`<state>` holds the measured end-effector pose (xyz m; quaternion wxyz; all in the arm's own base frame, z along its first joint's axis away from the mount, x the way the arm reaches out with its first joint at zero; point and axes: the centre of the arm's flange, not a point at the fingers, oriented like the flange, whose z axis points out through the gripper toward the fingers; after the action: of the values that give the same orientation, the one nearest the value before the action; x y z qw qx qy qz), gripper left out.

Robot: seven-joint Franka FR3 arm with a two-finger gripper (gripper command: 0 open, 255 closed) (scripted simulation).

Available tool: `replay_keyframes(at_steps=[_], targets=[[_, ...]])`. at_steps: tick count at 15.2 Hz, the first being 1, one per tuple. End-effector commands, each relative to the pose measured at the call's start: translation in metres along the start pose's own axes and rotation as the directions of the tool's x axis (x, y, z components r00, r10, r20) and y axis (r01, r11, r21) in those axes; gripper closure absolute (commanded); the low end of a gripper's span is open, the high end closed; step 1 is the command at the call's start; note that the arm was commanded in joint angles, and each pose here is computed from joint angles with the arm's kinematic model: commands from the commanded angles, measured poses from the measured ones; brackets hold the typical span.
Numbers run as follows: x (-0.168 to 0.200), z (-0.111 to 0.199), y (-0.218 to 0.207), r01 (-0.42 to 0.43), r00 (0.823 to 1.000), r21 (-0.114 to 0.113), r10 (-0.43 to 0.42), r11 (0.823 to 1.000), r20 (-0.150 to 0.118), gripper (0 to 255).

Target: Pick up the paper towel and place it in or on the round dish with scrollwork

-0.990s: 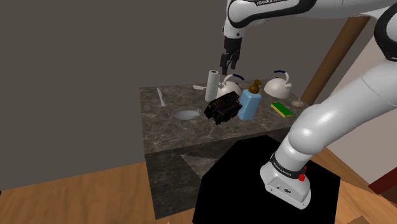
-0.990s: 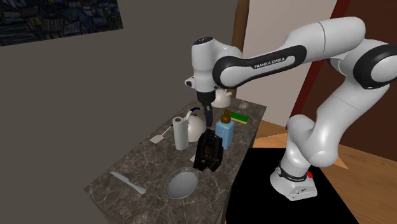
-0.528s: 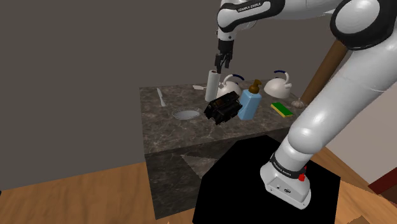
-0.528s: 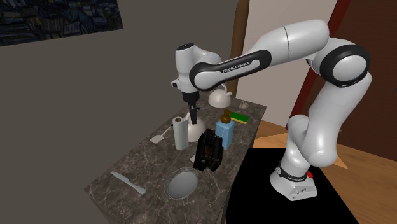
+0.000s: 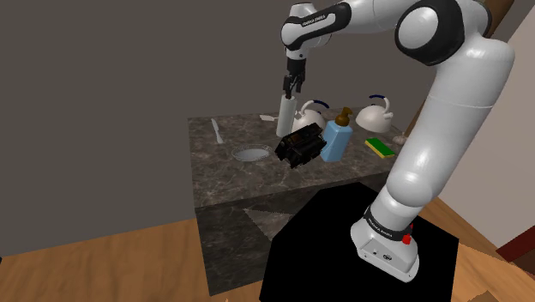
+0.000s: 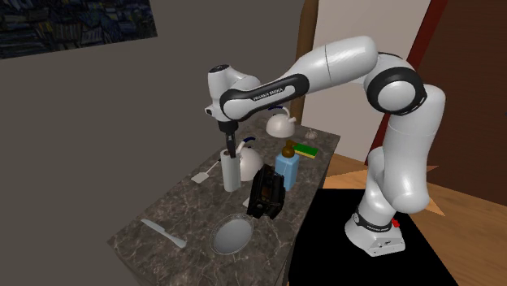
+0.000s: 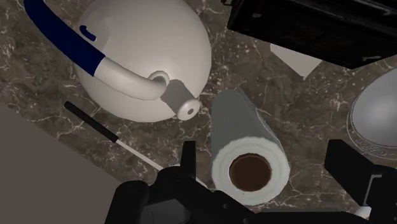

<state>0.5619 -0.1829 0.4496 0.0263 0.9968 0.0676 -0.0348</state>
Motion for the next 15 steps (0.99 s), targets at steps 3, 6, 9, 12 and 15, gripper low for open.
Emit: replay_keyframes(at_steps=[3, 6, 9, 12, 15], targets=[[0.001, 0.021, 0.002, 0.001, 1.0, -0.001, -0.001, 1.0, -0.001, 0], [0.001, 0.035, 0.002, 0.001, 1.0, -0.001, -0.001, 1.0, -0.001, 0], [0.001, 0.035, 0.002, 0.001, 1.0, -0.001, -0.001, 1.0, -0.001, 0], [0.001, 0.035, 0.002, 0.001, 1.0, -0.001, -0.001, 1.0, -0.001, 0], [0.001, 0.035, 0.002, 0.001, 1.0, -0.001, -0.001, 1.0, -0.001, 255]])
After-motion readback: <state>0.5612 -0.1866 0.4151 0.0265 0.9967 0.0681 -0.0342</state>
